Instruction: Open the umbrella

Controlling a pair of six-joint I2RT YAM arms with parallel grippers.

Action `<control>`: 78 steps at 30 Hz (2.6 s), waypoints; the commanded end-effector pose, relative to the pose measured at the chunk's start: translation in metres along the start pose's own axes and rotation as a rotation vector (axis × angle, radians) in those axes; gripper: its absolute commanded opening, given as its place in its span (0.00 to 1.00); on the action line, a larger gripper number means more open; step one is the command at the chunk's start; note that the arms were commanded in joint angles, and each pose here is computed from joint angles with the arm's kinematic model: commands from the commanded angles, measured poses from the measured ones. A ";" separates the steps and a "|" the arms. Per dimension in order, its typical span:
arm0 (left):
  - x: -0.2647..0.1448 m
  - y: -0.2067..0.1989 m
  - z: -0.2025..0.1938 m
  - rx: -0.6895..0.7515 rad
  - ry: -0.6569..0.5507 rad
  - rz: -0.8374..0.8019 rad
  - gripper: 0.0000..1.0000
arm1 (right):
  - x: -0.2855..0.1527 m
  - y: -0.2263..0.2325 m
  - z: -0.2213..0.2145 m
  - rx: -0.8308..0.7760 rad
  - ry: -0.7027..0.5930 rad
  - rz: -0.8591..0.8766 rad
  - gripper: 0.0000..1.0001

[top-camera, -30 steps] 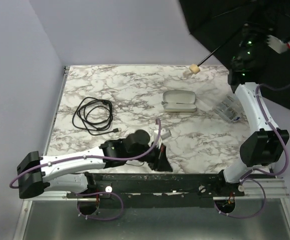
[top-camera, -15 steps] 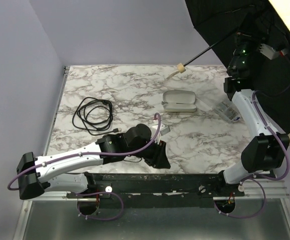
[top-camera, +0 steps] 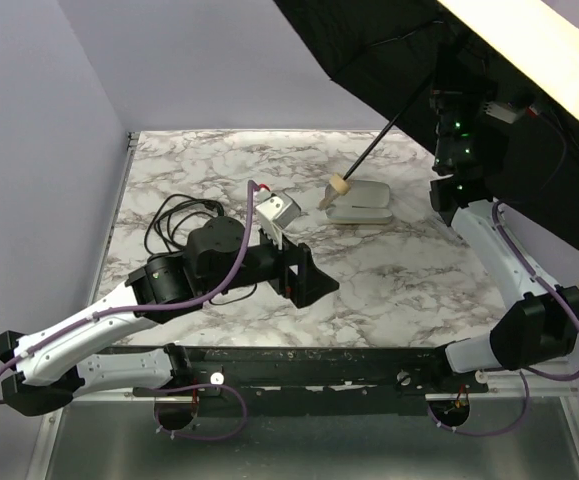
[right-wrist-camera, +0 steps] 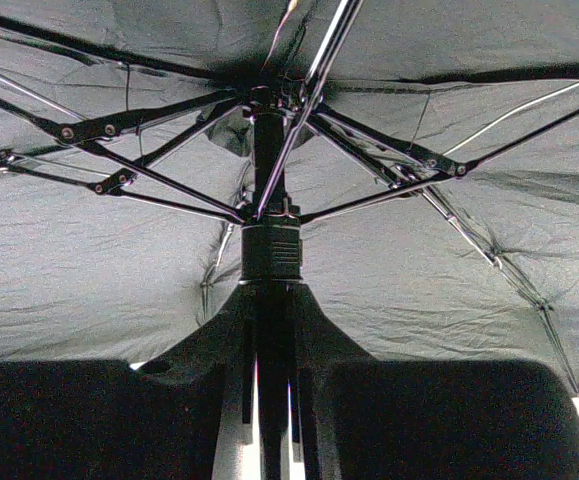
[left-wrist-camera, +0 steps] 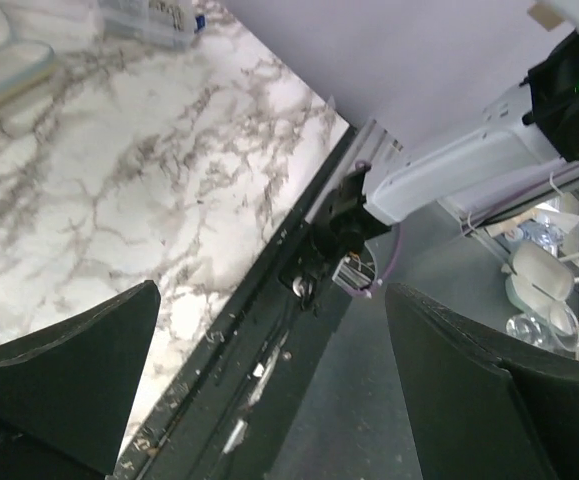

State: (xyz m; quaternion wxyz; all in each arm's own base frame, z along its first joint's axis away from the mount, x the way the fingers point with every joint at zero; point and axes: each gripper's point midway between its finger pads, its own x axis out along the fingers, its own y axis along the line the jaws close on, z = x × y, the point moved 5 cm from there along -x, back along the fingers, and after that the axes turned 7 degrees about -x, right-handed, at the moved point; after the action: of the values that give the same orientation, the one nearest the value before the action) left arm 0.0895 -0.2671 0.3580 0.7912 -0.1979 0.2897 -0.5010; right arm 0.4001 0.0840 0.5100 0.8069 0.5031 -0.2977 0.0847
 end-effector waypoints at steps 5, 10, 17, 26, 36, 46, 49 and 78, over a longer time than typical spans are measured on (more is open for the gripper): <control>0.000 -0.008 0.050 0.096 -0.187 -0.007 0.99 | -0.046 0.073 -0.014 0.086 0.098 0.210 0.01; 0.005 -0.008 0.075 0.124 -0.258 0.041 0.98 | -0.068 0.094 -0.028 0.128 0.171 0.256 0.01; 0.024 0.005 0.087 0.121 -0.266 0.086 0.98 | -0.092 0.112 -0.045 0.193 0.271 0.290 0.01; 0.069 0.032 0.046 0.061 -0.138 0.068 0.63 | -0.097 0.127 -0.050 0.277 0.317 0.329 0.01; 0.075 0.057 -0.006 -0.039 -0.047 0.053 0.00 | -0.090 0.141 -0.037 0.243 0.259 0.376 0.01; 0.058 0.062 0.020 -0.058 -0.188 0.153 0.00 | -0.117 0.118 -0.111 0.120 0.717 0.365 0.66; 0.054 0.065 0.034 -0.066 -0.233 0.175 0.00 | -0.133 0.099 -0.128 0.078 0.826 0.326 0.66; -0.009 0.107 0.014 -0.052 -0.347 0.421 0.98 | -0.180 0.087 -0.208 -0.177 0.982 0.473 0.01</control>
State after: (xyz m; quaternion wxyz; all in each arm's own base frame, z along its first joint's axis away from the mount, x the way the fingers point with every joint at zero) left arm 0.1736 -0.2524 0.2971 0.8834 -0.2424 0.2394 -0.3219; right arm 0.3062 0.3152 0.3854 0.8542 0.3016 0.0635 0.4188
